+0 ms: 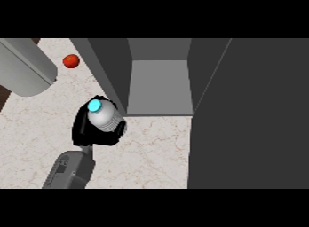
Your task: Pick up the bottled water, place it into the cabinet and close the cabinet
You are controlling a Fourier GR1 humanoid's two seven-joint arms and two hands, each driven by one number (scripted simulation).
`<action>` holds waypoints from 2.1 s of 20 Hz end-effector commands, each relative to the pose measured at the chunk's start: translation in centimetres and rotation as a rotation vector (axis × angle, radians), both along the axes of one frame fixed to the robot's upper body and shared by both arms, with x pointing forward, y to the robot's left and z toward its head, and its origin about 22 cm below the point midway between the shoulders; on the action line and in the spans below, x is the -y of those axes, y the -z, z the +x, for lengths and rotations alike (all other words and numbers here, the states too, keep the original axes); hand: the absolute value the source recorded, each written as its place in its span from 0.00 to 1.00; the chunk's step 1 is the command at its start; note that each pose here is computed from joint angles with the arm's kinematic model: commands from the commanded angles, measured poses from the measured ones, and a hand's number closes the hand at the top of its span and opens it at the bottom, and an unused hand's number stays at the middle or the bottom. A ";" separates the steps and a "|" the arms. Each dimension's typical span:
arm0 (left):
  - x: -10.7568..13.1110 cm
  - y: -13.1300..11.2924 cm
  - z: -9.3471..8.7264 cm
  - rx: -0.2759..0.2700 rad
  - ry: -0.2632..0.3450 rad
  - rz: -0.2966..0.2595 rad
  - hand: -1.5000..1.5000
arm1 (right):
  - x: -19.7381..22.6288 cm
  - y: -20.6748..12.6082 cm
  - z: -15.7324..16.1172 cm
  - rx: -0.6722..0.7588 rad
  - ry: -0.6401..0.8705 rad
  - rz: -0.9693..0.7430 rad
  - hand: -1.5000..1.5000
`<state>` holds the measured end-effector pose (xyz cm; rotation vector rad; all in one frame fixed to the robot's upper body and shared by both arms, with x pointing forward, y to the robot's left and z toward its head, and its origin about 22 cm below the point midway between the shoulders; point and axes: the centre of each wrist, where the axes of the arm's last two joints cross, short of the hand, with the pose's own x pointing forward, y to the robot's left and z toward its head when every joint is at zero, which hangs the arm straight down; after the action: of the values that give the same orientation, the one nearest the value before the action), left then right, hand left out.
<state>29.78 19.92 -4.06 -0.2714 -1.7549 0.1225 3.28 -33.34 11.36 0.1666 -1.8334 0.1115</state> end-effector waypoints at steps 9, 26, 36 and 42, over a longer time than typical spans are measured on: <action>7.8 -6.7 3.3 0.029 -0.073 0.097 1.00 | -2.3 -3.1 -0.4 0.097 -0.044 0.048 0.00; 10.9 -7.6 6.9 -0.107 -0.202 0.236 1.00 | -0.9 -2.9 0.6 0.077 -0.084 0.069 0.00; 9.5 -8.1 8.3 -0.073 -0.305 0.285 1.00 | -0.5 -2.0 1.1 0.075 -0.112 0.070 0.00; 10.1 -8.6 8.6 -0.033 -0.357 0.378 0.00 | -0.6 -2.2 1.8 0.088 -0.133 0.072 0.00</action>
<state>34.12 9.96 0.56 0.3254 -1.7118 0.1486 5.22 -34.11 11.62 0.2795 -1.8808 0.1423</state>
